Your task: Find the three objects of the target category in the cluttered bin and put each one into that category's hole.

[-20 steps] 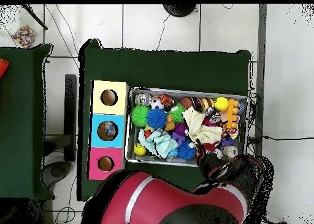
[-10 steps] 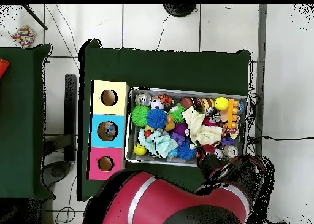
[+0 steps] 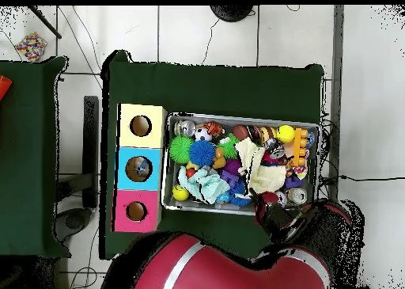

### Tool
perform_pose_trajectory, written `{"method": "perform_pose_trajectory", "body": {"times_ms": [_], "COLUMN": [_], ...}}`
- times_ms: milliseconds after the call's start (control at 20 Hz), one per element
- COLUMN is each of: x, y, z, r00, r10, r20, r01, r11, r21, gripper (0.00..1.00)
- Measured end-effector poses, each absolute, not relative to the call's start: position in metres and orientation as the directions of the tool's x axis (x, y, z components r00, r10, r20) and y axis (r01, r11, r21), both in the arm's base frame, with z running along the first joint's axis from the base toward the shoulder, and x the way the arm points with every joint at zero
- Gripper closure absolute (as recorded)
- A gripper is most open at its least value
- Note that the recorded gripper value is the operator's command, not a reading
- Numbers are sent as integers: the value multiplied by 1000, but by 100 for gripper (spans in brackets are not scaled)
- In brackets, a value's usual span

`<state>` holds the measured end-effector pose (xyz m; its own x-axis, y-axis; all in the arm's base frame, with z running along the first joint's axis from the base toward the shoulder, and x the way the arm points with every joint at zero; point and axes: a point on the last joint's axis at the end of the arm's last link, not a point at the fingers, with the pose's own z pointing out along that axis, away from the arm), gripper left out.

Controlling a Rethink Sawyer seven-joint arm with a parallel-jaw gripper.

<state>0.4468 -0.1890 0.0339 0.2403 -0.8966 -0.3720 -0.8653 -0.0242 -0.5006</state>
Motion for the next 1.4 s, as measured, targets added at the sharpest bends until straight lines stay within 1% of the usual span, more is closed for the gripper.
{"method": "perform_pose_trajectory", "body": {"times_ms": [300,500,850,1150,1400], "x": [450,453,462,464,459], "y": [-185,-184,-175,-155,-138], "z": [79,103,142,165,160], "r00": [211,194,200,205,205], "r10": [-850,-825,-796,-785,-777], "r20": [-483,-531,-571,-585,-596], "r01": [-870,-872,-868,-863,-877], "r11": [62,102,126,137,125], "r21": [-489,-478,-480,-487,-465], "gripper": [100,100,100,100,100]}}
